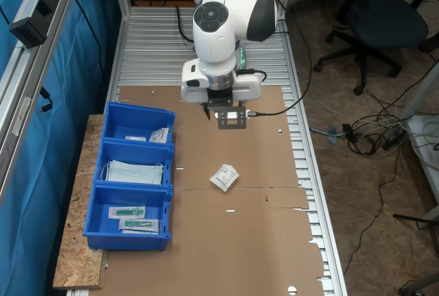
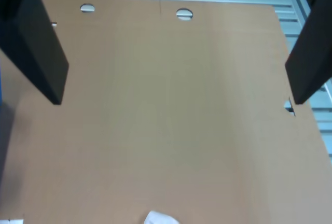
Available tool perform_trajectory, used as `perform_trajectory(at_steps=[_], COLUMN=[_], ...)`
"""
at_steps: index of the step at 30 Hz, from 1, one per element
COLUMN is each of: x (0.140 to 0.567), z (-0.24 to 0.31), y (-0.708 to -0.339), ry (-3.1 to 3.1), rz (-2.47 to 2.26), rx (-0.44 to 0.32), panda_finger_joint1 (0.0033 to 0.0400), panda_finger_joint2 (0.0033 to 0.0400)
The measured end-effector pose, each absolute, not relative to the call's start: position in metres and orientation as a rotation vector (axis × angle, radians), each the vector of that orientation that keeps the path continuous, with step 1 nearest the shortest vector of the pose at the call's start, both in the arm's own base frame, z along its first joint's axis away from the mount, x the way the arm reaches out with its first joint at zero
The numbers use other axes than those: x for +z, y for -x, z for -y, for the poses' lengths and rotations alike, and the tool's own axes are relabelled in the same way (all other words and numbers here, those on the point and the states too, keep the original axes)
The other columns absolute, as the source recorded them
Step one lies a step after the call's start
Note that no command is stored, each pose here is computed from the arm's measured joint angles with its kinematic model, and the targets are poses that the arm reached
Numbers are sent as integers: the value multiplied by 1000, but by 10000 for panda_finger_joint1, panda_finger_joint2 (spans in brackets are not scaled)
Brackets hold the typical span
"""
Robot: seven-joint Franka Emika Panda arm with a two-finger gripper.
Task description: Pick and place sorting task of medical equipment.
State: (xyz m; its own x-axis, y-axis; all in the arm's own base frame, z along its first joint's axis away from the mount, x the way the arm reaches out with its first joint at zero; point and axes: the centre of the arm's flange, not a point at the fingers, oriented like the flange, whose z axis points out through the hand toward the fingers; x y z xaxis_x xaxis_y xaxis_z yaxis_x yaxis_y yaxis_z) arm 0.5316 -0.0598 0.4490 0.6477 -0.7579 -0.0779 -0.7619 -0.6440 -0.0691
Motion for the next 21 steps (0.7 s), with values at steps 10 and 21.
perform_trajectory(at_steps=[10, 21], x=[374, 313], z=[70, 69], y=[-544, -533], ry=[2747, 2729], rz=[-1320, -1350], rx=[30, 56], panda_finger_joint1=[400, 400], panda_finger_joint2=[400, 400])
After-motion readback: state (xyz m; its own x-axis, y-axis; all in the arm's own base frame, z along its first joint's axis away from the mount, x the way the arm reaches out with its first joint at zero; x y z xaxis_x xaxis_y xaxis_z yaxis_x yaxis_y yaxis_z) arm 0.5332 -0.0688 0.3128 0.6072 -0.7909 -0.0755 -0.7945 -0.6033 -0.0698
